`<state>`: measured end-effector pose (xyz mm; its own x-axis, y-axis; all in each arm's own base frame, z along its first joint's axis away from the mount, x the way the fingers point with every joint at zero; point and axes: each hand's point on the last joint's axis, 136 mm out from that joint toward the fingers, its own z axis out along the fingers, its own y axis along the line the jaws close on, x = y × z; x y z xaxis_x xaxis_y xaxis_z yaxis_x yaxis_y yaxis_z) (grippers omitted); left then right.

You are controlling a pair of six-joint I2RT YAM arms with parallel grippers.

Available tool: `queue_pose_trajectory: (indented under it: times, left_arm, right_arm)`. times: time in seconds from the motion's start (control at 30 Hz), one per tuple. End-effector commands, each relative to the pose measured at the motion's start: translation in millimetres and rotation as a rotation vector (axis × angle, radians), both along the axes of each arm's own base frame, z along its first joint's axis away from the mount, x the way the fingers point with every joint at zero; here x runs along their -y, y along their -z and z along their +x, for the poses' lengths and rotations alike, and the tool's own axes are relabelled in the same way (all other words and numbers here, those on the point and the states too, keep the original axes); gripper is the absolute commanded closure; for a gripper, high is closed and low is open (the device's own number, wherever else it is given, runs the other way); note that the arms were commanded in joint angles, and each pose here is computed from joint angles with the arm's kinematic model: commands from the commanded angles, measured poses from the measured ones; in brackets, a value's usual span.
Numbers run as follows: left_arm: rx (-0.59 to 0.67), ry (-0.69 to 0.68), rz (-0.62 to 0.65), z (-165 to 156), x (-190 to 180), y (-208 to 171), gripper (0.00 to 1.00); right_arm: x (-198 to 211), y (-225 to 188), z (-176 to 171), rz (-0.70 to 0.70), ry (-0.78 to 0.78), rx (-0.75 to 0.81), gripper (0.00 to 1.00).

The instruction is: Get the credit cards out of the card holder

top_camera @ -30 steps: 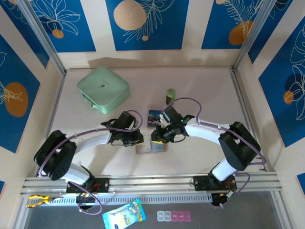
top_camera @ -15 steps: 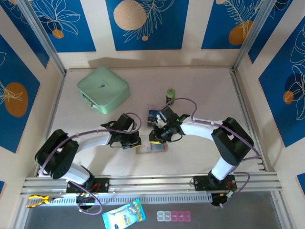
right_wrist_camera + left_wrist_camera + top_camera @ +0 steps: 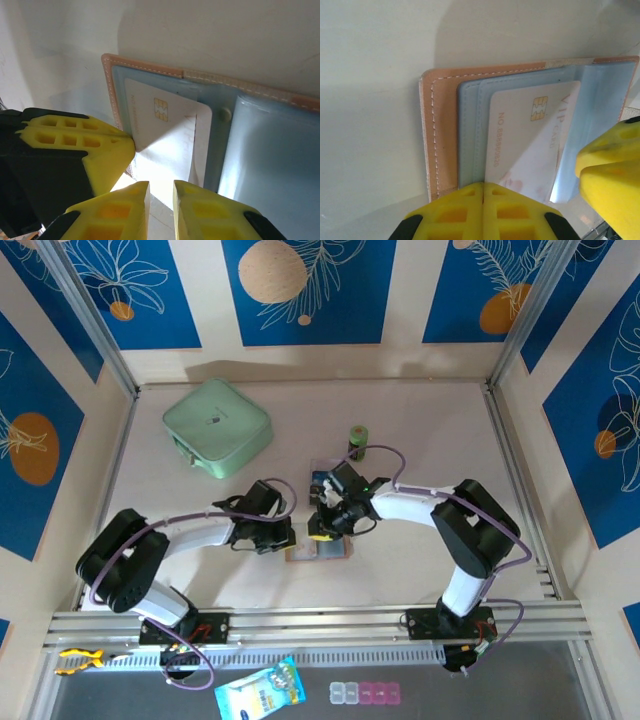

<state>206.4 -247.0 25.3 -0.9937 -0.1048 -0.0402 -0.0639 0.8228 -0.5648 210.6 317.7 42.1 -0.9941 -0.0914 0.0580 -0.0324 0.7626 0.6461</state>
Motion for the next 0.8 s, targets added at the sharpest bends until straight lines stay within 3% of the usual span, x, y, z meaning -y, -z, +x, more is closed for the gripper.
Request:
queue_pose_trajectory:
  times: [0.0,0.77]
  left_arm:
    - [-0.048,-0.011,0.052,-9.9,-14.1,17.4,0.98]
    - [-0.058,-0.014,0.053,-14.5,-16.7,16.4,0.96]
  right_arm:
    - [-7.3,-2.2,-1.7,0.012,-0.018,-0.013,0.80]
    - [12.3,14.7,-2.9,-0.142,-0.028,0.014,0.72]
